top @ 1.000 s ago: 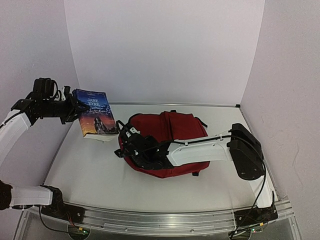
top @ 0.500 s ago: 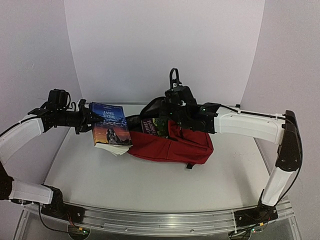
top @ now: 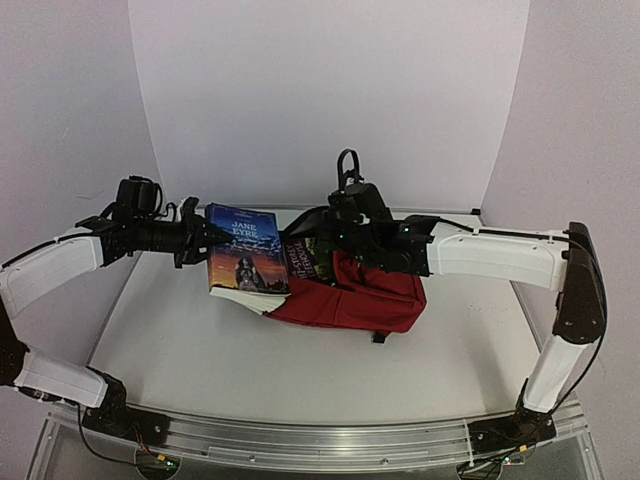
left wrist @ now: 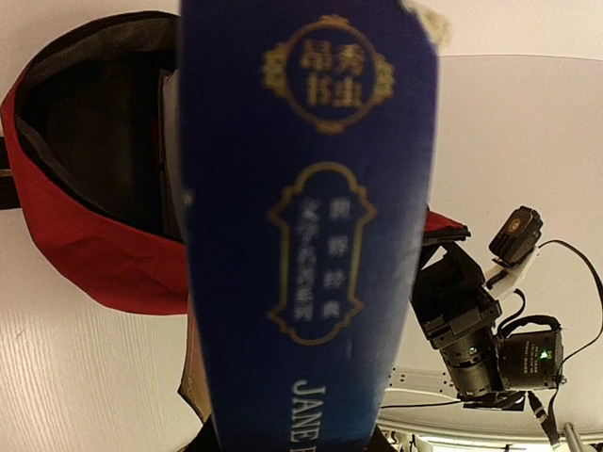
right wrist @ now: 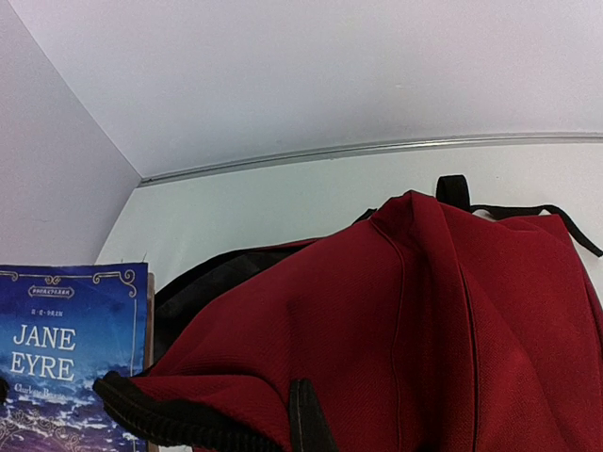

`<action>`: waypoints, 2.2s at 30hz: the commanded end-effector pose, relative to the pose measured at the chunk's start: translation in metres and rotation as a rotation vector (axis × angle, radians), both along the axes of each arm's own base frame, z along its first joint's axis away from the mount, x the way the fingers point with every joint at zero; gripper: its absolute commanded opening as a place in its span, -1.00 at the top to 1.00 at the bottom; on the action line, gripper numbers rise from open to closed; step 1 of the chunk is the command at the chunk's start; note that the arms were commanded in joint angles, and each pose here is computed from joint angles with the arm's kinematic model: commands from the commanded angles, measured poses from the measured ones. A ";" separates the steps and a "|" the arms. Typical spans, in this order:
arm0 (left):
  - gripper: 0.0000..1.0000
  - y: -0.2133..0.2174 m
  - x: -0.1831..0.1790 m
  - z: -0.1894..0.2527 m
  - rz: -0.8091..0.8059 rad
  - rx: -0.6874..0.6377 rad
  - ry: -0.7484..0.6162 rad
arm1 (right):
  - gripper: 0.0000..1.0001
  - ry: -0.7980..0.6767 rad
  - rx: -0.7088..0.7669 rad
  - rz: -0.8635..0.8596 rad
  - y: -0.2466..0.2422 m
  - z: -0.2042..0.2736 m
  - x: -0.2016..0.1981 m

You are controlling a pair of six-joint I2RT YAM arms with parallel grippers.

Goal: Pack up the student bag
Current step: Place the book in the student bag.

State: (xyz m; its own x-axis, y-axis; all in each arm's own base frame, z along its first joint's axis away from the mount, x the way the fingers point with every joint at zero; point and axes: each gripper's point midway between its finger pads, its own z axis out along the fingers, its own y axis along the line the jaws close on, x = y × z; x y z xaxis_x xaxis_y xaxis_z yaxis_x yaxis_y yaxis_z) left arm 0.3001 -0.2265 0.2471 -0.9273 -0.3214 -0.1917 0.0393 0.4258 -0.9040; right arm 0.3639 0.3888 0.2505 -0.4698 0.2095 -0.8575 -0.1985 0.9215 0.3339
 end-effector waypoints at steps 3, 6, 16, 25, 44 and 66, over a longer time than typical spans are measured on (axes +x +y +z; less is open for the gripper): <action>1.00 0.002 -0.029 0.052 -0.042 -0.114 -0.127 | 1.00 -0.109 0.178 -0.075 -0.007 0.070 0.007; 0.99 -0.003 -0.045 0.038 -0.097 -0.138 -0.070 | 1.00 -0.113 0.189 -0.082 -0.006 0.074 0.009; 1.00 -0.040 -0.062 0.040 -0.283 -0.200 -0.078 | 1.00 -0.109 0.199 -0.063 -0.005 0.077 0.006; 0.99 -0.062 -0.033 0.052 -0.333 -0.239 -0.148 | 1.00 -0.102 0.185 0.004 -0.006 0.074 -0.005; 1.00 -0.089 0.080 0.051 -0.195 -0.247 -0.285 | 1.00 -0.131 0.182 0.243 0.007 0.081 -0.060; 1.00 -0.123 0.070 -0.010 -0.167 -0.217 -0.129 | 1.00 -0.135 0.187 0.113 0.005 0.077 -0.049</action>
State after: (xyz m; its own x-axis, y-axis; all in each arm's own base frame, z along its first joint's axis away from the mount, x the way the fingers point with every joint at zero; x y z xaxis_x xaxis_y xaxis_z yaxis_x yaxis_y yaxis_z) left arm 0.3836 -0.3319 0.1935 -0.9647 -0.2306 -0.1268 0.0576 0.2849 -0.9568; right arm 0.3156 0.3865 0.2569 -0.4793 0.1392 -0.8665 -0.3362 0.8829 0.3278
